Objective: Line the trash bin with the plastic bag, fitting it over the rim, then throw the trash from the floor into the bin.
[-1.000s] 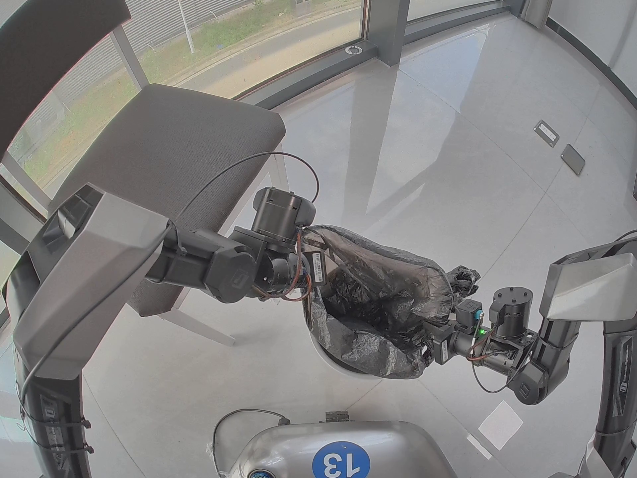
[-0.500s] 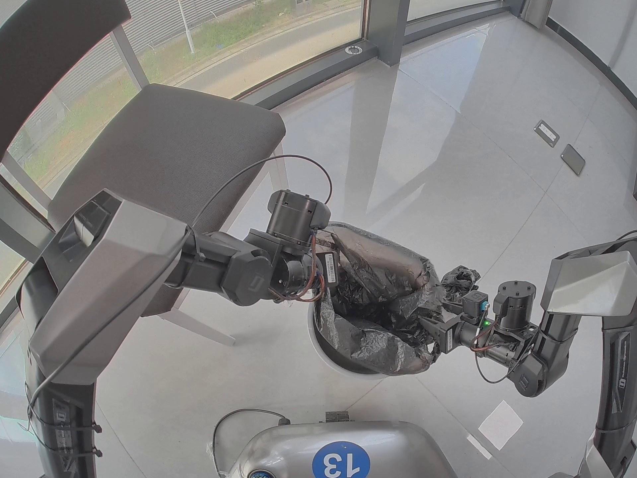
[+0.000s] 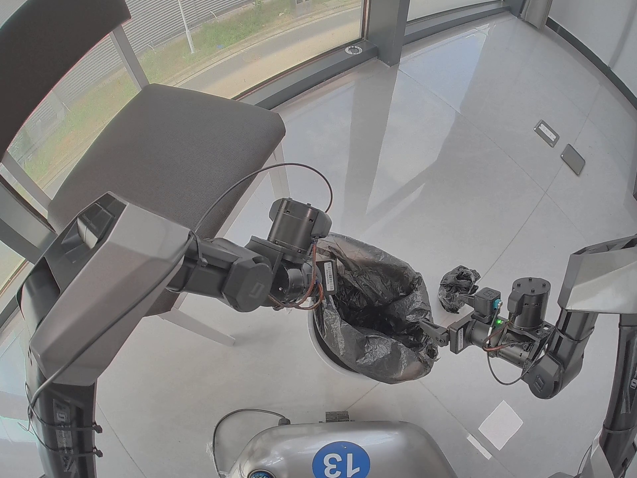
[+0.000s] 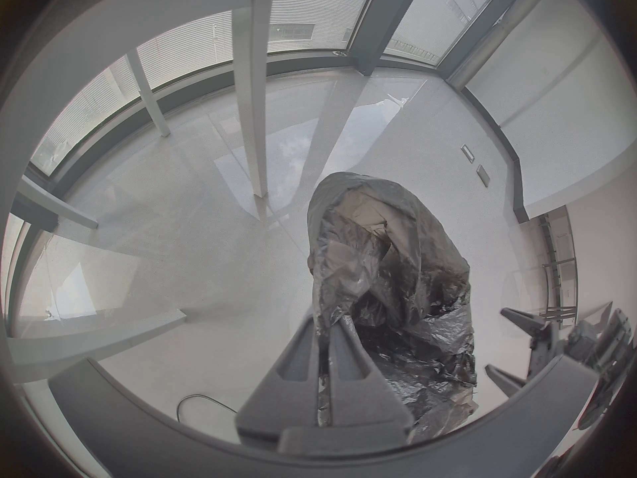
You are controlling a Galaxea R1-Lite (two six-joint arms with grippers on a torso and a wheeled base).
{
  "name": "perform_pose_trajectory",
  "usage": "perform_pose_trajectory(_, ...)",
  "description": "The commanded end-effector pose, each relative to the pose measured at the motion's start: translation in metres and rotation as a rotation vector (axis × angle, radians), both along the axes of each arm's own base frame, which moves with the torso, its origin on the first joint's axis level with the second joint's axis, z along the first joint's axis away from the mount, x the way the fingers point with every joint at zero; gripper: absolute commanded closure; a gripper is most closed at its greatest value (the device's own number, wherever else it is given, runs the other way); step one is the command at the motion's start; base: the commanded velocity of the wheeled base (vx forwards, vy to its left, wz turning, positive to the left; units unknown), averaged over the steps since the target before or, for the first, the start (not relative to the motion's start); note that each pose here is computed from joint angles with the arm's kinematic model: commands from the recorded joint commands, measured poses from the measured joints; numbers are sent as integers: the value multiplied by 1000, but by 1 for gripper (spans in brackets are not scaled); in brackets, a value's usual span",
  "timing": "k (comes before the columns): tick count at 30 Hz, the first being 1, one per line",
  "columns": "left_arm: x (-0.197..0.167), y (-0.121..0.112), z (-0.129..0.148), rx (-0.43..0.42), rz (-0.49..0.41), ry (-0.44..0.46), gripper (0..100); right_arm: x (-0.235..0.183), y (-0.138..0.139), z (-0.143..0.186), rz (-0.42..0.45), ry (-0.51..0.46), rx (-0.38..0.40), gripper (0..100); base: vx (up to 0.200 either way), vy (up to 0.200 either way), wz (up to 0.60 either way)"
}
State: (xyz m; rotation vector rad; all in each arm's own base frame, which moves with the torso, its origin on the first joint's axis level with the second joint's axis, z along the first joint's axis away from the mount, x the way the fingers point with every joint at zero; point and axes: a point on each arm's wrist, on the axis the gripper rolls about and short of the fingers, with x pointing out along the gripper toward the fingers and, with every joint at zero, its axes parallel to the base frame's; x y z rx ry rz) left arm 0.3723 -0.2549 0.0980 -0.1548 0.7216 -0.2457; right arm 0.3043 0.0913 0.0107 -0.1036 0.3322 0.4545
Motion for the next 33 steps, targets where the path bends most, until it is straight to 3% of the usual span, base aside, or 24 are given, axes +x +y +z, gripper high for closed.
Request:
perform_pose_trajectory(1,7,8,-12,17,22,21,100,-12,-2,21,8,-40,9,0,0,0,0)
perform_pose_trajectory(6,17,18,-28,35,53,50,100,-22,-3,30,13,-50,10,0,0,0,0)
perform_pose_trajectory(23,32,33,-45,43,93,59,100,-32,7,36,56,-58,14,0,0,0,0)
perform_pose_trajectory(24,32,33,-45,42,95,59,0,-33,7,35,56,-54,13,0,0,0,0)
perform_pose_trajectory(33,26,30,-36,43,93,45,0,-38,5,33,59,-38,-2,0,0,0,0)
